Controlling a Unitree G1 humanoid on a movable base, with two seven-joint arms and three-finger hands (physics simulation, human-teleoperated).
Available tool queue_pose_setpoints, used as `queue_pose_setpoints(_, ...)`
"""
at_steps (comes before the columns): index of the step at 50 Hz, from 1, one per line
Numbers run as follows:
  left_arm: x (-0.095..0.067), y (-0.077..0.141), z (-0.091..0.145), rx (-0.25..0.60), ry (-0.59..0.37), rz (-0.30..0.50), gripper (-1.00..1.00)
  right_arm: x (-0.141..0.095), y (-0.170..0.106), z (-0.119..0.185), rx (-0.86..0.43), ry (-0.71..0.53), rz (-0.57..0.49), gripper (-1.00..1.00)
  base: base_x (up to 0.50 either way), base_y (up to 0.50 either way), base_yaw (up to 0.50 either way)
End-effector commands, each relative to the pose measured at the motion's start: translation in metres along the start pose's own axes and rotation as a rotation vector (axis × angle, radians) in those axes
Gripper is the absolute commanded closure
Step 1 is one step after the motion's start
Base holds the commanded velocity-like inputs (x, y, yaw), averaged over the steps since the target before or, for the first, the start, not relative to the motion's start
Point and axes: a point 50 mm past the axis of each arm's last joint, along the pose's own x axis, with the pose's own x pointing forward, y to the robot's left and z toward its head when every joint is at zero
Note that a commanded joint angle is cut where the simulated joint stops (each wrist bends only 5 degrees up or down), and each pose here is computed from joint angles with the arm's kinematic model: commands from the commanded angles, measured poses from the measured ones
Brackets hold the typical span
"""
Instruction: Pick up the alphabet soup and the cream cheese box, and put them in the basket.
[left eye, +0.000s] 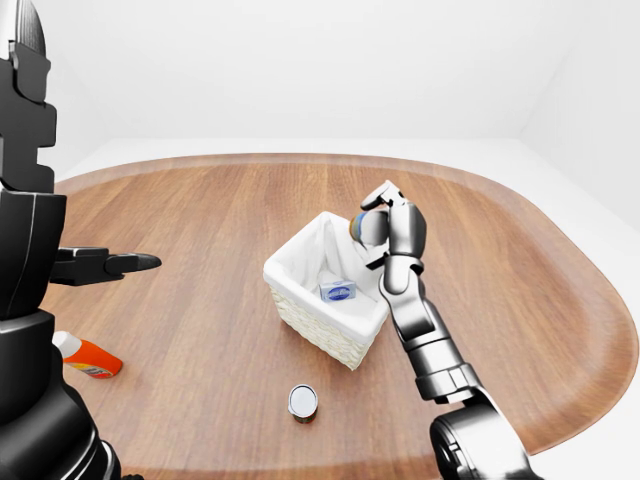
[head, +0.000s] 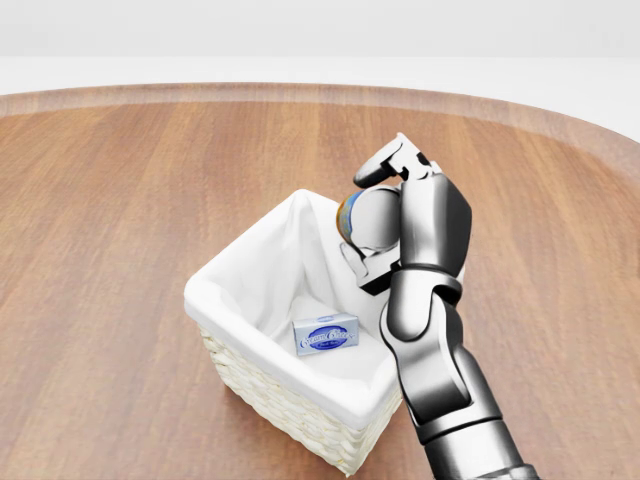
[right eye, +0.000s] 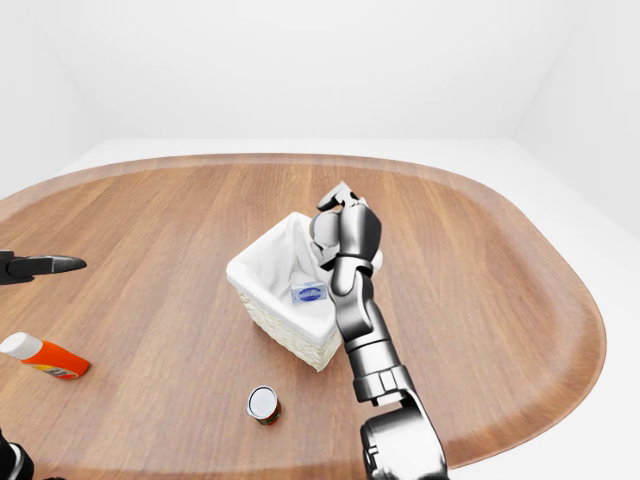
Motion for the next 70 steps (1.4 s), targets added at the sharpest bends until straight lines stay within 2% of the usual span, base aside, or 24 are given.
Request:
queue_pose_setpoints(1, 0.0, 0.0, 0.0, -0.003, 0.0, 0.002, -1.0, 0.009, 0.013, 0.022, -0.054, -0.069, 0.039, 1.0, 0.0, 0.0, 0.0)
queue_pose_setpoints(4, -0.001, -0.001, -0.001, -0.009, 0.005, 0.005, -1.0, 0.012, 0.016, 0.026, -0.08, -0.088, 0.087, 1.0, 0.0, 0.0, 0.0)
queue_pose_setpoints(16, 0.0, 0.001, 0.0, -0.002, -0.002, 0.003, -1.0, 0.018, 0.029, 0.033, -0.237, -0.157, 0.15, 1.0, 0.0, 0.0, 0.0)
queue_pose_setpoints(27, 0.001, 0.001, 0.0, -0.002, -0.005, 0.002, -1.0, 0.028, 0.037, 0.026, -0.319, -0.127, 0.207, 1.0, 0.0, 0.0, 0.0)
queue_pose_setpoints(41, 0.0, 0.0, 0.0, -0.006, -0.002, 0.006, -1.0, 0.024, 0.048, 0.008, -0.372, -0.056, 0.264, 1.0, 0.0, 0.0, 0.0)
queue_pose_setpoints(55, 0.0, 0.001, -0.001, -0.014, -0.002, 0.013, -1.0, 0.016, 0.057, 0.01, -0.375, -0.067, 0.31, 1.0, 0.0, 0.0, 0.0)
queue_pose_setpoints(70, 0.0, 0.003, 0.001, -0.003, -0.012, 0.012, -1.0, 0.014, 0.061, 0.008, -0.362, -0.044, 0.31, 1.0, 0.0, 0.0, 0.0)
